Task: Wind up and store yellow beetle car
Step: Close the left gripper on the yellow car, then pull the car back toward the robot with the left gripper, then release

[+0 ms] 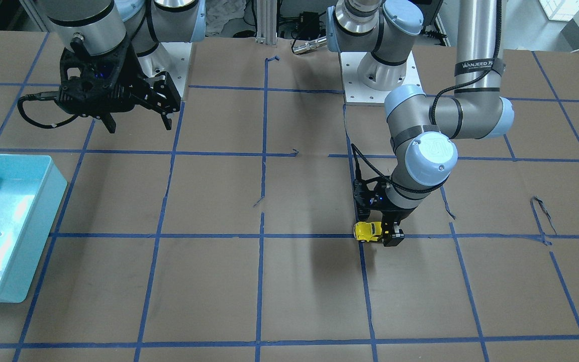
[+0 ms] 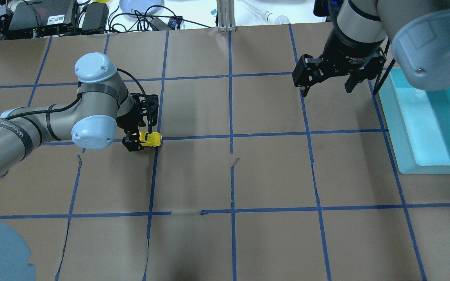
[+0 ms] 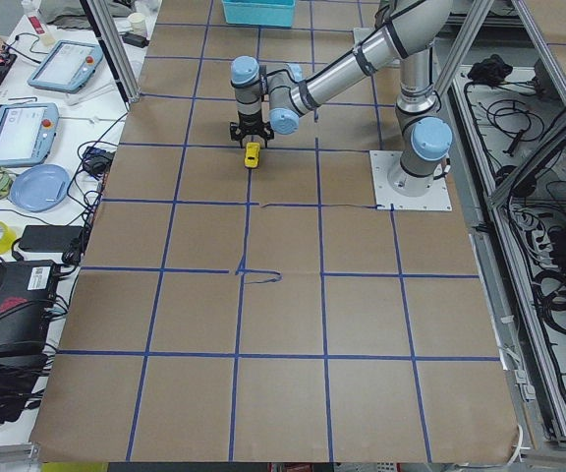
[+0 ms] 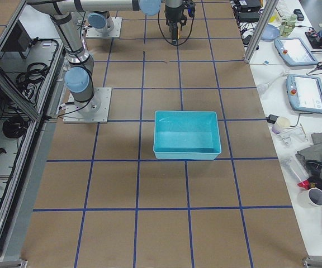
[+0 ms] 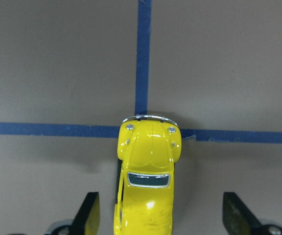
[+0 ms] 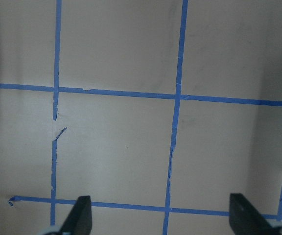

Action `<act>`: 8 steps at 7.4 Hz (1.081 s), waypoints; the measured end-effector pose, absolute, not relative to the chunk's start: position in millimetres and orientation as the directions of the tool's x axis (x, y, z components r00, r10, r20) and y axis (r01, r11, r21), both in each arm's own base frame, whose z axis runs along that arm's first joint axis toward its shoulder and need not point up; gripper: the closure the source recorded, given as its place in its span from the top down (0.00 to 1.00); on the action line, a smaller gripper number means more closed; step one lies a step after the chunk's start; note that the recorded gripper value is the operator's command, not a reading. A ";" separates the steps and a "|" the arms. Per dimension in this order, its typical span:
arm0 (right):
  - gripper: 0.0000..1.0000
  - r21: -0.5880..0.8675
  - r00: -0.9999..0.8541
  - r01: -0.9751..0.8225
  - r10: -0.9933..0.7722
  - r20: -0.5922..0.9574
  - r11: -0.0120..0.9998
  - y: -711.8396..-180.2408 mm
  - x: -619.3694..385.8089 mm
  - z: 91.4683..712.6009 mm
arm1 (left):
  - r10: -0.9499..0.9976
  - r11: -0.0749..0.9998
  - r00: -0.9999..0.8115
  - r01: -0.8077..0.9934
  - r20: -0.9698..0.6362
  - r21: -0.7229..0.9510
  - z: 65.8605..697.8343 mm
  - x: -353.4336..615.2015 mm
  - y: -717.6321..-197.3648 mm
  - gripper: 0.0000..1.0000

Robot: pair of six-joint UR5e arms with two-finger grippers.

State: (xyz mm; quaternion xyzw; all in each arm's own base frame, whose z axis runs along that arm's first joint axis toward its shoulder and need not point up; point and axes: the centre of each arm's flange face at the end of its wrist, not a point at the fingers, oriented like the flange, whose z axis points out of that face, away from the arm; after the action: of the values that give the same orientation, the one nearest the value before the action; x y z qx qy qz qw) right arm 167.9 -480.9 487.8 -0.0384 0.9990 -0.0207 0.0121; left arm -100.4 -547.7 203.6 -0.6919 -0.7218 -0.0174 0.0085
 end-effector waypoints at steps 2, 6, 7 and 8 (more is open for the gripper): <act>1.00 -0.041 -0.997 -0.076 -0.077 -0.023 0.996 -480.8 167.9 487.7 | 0.999 0.040 -0.040 0.999 0.028 0.014 197.0 -100.1 -551.1 0.66; 1.00 -0.042 -0.997 -0.076 -0.077 -0.023 0.996 -480.9 168.2 487.7 | 1.000 -0.011 0.011 1.000 0.022 0.015 196.2 -98.7 -554.8 0.20; 1.00 -0.042 -0.997 -0.076 -0.077 -0.023 0.996 -481.0 168.1 487.7 | 1.000 -0.015 0.014 1.000 0.020 0.016 196.7 -97.7 -555.7 0.19; 1.00 -0.043 -0.997 -0.076 -0.077 -0.023 0.996 -481.0 168.1 488.0 | 1.000 -0.010 0.009 1.000 0.019 0.016 197.0 -93.4 -556.5 0.19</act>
State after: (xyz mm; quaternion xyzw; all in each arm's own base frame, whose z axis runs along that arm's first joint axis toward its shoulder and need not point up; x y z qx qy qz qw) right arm 168.1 -481.0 488.0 -0.0380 0.9990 -0.0208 0.0121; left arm -93.4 -556.5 197.0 -0.7104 -0.7037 -0.0125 0.0008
